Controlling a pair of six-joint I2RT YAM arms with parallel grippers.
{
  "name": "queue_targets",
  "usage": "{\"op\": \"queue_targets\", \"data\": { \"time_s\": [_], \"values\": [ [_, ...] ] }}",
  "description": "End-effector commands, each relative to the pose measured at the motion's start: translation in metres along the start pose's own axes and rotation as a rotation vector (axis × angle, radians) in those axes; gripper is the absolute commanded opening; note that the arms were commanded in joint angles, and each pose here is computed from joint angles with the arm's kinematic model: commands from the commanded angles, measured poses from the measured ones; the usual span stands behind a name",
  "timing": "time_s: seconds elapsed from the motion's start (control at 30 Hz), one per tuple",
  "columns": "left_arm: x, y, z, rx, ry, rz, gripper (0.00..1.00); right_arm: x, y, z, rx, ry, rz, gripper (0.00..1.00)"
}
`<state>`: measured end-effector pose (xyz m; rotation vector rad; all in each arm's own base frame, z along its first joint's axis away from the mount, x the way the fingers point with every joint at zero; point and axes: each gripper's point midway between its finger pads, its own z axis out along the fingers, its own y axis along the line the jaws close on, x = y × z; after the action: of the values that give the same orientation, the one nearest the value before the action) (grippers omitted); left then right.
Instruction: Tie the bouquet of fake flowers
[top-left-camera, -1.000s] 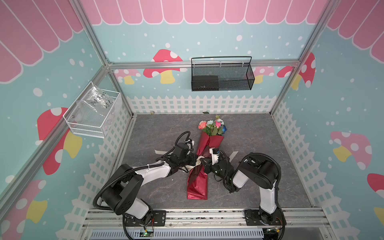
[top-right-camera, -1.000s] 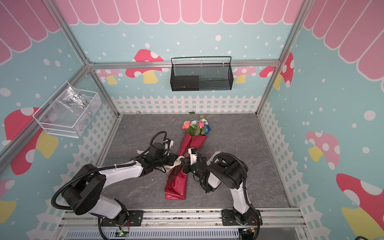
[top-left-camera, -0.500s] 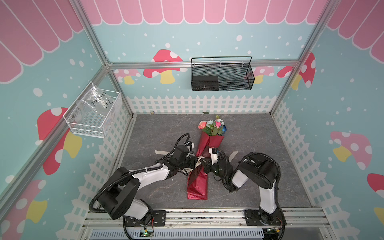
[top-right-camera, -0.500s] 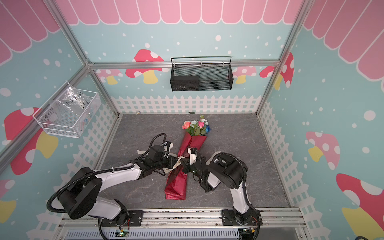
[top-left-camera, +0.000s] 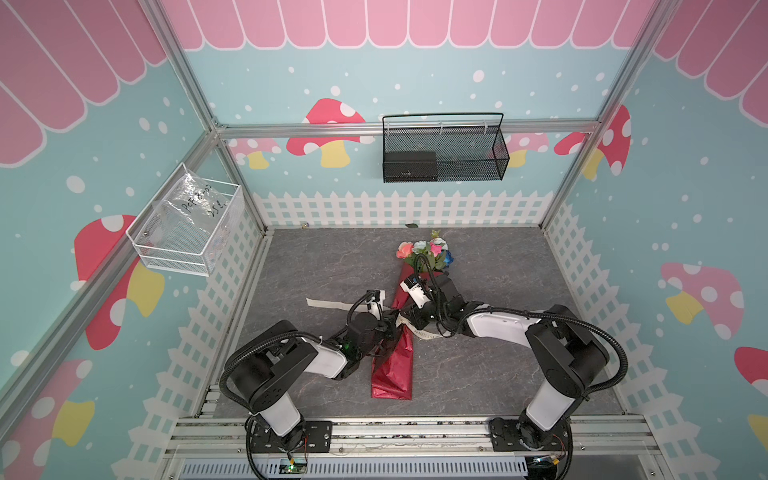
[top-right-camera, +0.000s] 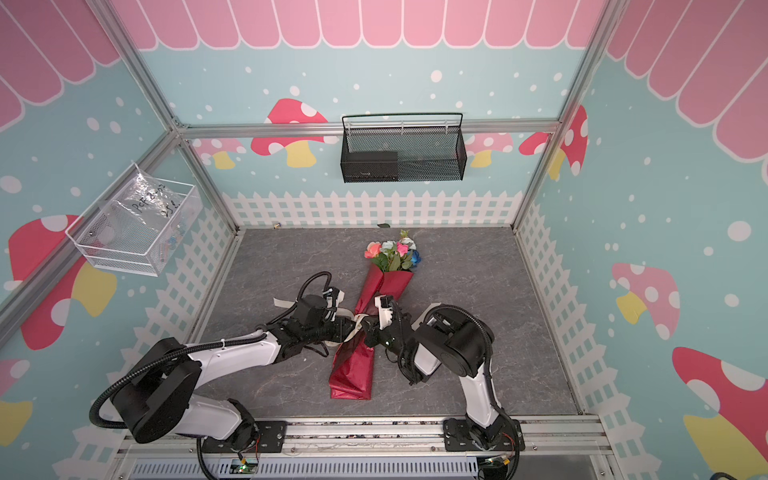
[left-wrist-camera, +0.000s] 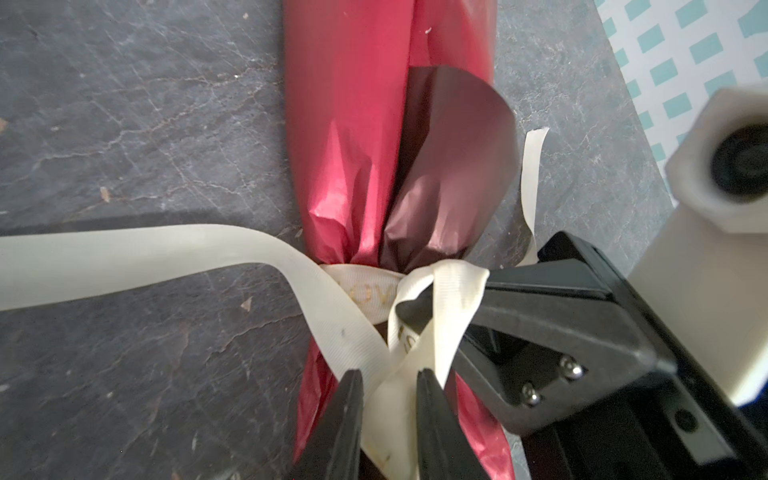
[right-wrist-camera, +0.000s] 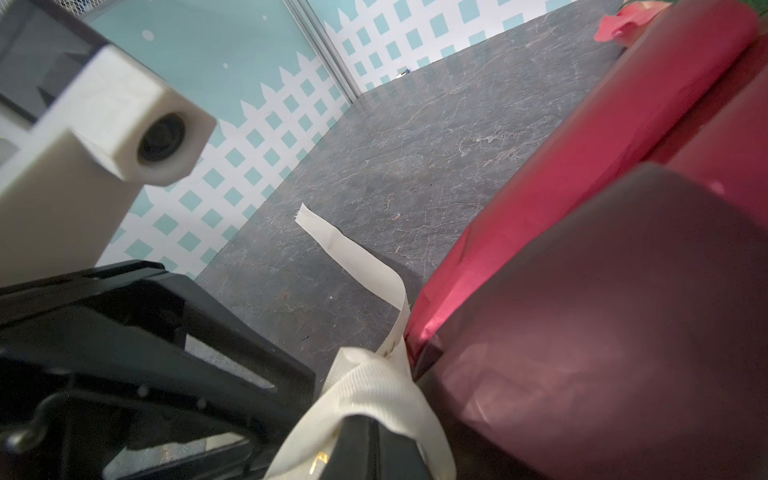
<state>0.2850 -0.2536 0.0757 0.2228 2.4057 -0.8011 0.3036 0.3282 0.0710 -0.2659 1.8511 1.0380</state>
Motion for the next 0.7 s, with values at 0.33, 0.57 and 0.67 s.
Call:
{"op": "queue_targets", "data": {
  "time_s": [0.33,0.57,0.67],
  "values": [
    [-0.012,-0.005,0.011,0.015,-0.030,-0.010,0.22,0.004,0.004,0.005,-0.027,0.011,0.002,0.00],
    [-0.026,-0.011,0.018,0.030,-0.057,-0.009,0.19,0.004,0.006,0.005,-0.039,0.016,-0.001,0.00],
    [-0.029,-0.008,0.017,0.016,-0.073,-0.011,0.16,0.005,0.006,0.005,-0.040,0.018,-0.003,0.00]
  ]
}}
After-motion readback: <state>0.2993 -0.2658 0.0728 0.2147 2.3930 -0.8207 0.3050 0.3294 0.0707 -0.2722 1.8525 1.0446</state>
